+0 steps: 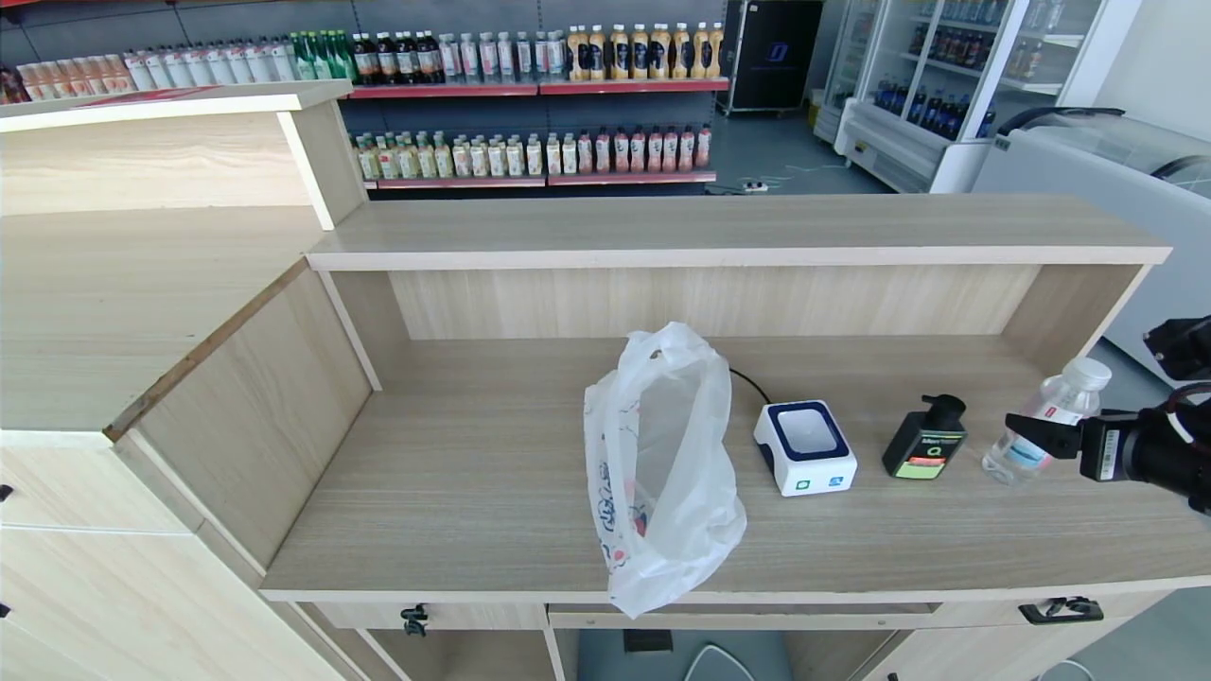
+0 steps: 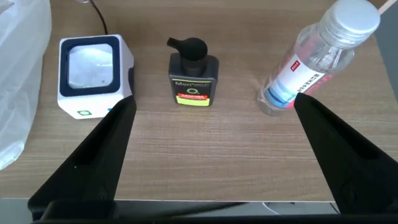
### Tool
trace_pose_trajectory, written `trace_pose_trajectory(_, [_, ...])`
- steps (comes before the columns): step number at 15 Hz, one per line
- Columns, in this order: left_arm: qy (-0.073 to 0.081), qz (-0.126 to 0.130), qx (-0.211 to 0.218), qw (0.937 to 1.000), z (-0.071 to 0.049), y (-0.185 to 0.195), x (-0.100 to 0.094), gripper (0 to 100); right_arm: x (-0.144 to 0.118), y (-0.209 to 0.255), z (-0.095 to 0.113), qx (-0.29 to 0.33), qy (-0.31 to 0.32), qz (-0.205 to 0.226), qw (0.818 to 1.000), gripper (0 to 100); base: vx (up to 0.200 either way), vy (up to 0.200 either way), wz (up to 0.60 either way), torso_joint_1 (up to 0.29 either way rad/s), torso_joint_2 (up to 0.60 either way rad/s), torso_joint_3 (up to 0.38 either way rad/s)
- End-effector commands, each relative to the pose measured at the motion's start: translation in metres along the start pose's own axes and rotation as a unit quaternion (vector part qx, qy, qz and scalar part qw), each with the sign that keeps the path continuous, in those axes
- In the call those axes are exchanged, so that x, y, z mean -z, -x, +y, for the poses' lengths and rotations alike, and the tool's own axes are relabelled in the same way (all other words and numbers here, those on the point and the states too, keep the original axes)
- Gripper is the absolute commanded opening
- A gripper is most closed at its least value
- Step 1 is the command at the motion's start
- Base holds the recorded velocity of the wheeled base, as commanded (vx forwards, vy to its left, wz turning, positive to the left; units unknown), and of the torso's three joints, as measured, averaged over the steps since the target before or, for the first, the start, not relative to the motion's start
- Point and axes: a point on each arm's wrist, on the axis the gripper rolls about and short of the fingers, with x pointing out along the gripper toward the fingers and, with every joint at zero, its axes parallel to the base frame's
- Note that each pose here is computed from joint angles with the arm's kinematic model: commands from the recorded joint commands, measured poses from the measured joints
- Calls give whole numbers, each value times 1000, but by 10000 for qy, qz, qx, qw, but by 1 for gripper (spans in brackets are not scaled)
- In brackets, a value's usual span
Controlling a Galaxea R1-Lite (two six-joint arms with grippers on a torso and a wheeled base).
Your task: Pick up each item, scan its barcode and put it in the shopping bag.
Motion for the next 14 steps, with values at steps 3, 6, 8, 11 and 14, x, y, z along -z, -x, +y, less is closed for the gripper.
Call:
trace_pose_trajectory(3, [0, 0, -3, 10000, 0, 0, 0, 100, 27, -24, -20, 201, -14, 461, 9987, 100, 0, 0, 0, 0, 0, 0])
trace_pose_trajectory(6, [0, 0, -3, 10000, 0, 0, 0, 100, 32, -42, -32, 285, -38, 499, 9983, 100, 0, 0, 0, 0, 0, 0])
trace_pose_trajectory(8, [0, 0, -3, 10000, 0, 0, 0, 100, 33, -50, -37, 310, 22, 474, 9984, 100, 0, 0, 0, 0, 0, 0])
trace_pose_trajectory(11, [0, 0, -3, 10000, 0, 0, 0, 100, 43, -64, -40, 222, -24, 632, 9978, 100, 0, 0, 0, 0, 0, 0])
trace_pose_trajectory(14, [0, 0, -3, 10000, 0, 0, 0, 100, 43, -82, -43, -182, -27, 519, 9985, 100, 0, 0, 0, 0, 0, 0])
